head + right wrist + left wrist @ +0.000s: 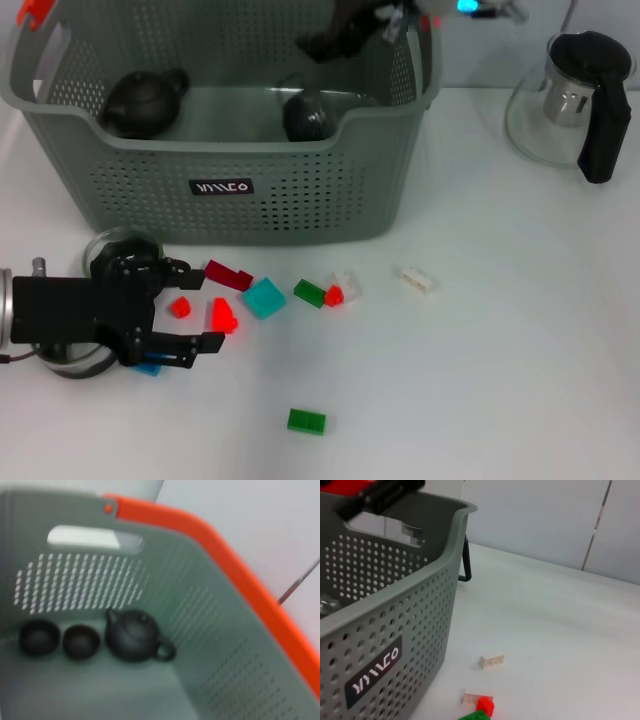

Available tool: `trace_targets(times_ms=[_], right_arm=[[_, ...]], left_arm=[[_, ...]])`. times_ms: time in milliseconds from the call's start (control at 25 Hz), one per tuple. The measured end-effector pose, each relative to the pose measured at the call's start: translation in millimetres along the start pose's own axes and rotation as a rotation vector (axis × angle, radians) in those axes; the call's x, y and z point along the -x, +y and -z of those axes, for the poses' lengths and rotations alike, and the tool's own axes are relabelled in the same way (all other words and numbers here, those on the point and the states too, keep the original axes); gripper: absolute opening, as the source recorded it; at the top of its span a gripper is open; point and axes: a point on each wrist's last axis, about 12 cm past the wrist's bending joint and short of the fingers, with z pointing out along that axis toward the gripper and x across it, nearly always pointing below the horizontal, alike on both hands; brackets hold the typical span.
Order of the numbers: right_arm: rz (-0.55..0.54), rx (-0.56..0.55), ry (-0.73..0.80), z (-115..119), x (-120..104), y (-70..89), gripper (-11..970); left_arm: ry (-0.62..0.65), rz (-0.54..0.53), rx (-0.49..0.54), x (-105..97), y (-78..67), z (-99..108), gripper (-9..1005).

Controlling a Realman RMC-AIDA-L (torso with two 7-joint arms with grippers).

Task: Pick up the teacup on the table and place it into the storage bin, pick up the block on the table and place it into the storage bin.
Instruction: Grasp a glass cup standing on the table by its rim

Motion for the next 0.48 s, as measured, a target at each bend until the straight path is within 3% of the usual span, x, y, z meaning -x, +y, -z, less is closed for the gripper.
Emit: trace_targets(times_ms=[80,240,480], right_arm=[[-0.002,-0.013,-0.032,10,7,-3.5,552],[-0.009,-0.021,-0.110,33,16,-5.1,739],[-0.030,0.026,-0.263,66,12,17.9,939]], left_arm=[[0.000,0.003,0.002,0,0.5,1,875],[0.000,0.005,0.003,1,0.7,1,875],[-0.013,0.009,0.009,2,1.3,4,875]])
